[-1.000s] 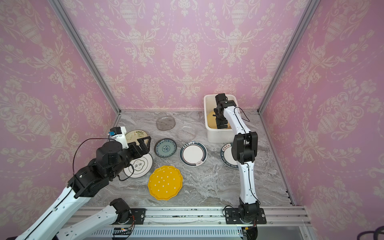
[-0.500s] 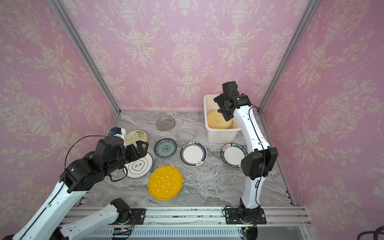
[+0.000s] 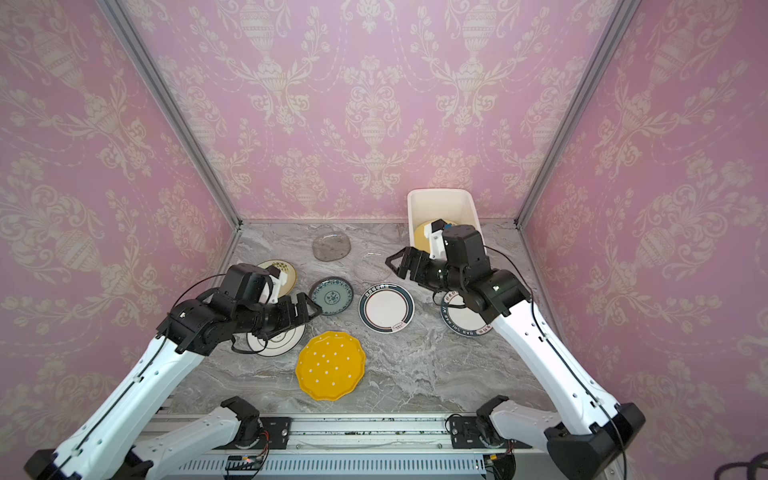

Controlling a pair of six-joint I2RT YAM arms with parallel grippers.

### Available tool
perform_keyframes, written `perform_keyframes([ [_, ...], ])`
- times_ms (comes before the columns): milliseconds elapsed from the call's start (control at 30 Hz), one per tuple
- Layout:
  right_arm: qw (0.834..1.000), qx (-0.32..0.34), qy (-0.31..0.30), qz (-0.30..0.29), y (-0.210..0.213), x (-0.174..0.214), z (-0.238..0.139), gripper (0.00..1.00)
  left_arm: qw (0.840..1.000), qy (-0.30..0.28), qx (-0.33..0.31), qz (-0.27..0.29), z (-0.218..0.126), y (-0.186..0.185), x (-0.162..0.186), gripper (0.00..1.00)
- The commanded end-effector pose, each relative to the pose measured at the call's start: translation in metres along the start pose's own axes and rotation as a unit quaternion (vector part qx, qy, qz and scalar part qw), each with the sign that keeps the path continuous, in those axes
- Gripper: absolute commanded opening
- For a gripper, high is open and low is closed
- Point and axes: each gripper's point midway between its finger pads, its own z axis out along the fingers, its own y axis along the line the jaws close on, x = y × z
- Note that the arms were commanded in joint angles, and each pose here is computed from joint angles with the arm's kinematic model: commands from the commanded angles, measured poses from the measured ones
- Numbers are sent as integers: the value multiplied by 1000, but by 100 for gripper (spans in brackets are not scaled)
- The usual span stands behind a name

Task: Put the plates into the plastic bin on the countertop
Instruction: 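Raise the right gripper out of the bin and swing it toward the table, then move both grippers to the yellow polka-dot plate from opposite sides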

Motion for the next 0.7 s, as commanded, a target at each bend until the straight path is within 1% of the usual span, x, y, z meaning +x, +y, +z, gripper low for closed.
perform_keyframes([
  [0,996,2,86,-21,-18,66,18,88,999,39,-16,16,4,13,16,99],
  [67,990,29,133,-46,-34,103,27,88,998,42,-38,5,9,27,21,99],
  [133,983,49,172,-52,-48,131,40,88,997,37,-60,-10,14,42,25,99],
  [200,977,68,195,-52,-59,152,54,88,996,30,-83,-31,18,59,30,99],
  [233,976,66,201,-50,-61,160,62,88,994,25,-93,-48,22,67,32,99],
  [367,977,44,208,-12,-63,176,96,89,988,17,-88,-128,39,84,40,99],
  [400,976,50,212,-6,-66,178,101,89,985,16,-87,-148,45,88,42,99],
  [467,971,72,229,-6,-71,181,109,90,978,21,-83,-188,59,96,49,99],
  [567,964,82,254,-3,-75,188,122,90,966,36,-95,-239,80,115,61,99],
  [667,956,91,278,3,-80,194,132,90,958,40,-92,-269,93,122,64,99],
])
